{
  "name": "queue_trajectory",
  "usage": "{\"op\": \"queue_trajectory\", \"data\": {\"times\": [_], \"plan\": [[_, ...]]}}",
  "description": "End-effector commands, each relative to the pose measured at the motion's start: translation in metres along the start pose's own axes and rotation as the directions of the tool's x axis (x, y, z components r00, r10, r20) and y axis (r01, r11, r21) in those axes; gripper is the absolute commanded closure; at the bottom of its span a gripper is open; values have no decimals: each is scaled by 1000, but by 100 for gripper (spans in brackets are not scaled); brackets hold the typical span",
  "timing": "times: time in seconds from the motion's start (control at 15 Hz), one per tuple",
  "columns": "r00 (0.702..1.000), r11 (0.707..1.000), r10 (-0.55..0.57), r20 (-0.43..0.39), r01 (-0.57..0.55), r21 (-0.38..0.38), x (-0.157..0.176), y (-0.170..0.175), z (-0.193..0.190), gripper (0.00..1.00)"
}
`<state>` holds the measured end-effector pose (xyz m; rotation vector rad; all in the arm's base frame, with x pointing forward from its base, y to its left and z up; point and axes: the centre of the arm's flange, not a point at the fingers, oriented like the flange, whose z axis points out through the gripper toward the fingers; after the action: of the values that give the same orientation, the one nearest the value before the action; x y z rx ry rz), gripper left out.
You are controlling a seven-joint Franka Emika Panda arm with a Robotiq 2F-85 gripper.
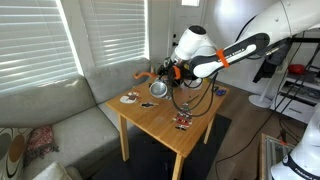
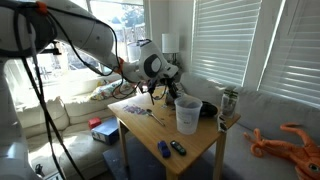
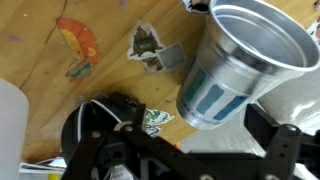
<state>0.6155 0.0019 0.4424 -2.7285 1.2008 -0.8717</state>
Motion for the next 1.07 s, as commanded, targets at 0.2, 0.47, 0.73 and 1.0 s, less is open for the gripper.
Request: {"op": "queue_trajectory", "data": {"times": [0.2,0.47,0.73,1.0], "plan": [[996,993,64,-65,-58,99,8,-29,20,0],[994,987,103,-45,-97,130,13,-40,31,0],[991,983,133,12,-133,124,12,-46,45,0],[991,987,127,47,-131,93,3,-48,55,6]]}}
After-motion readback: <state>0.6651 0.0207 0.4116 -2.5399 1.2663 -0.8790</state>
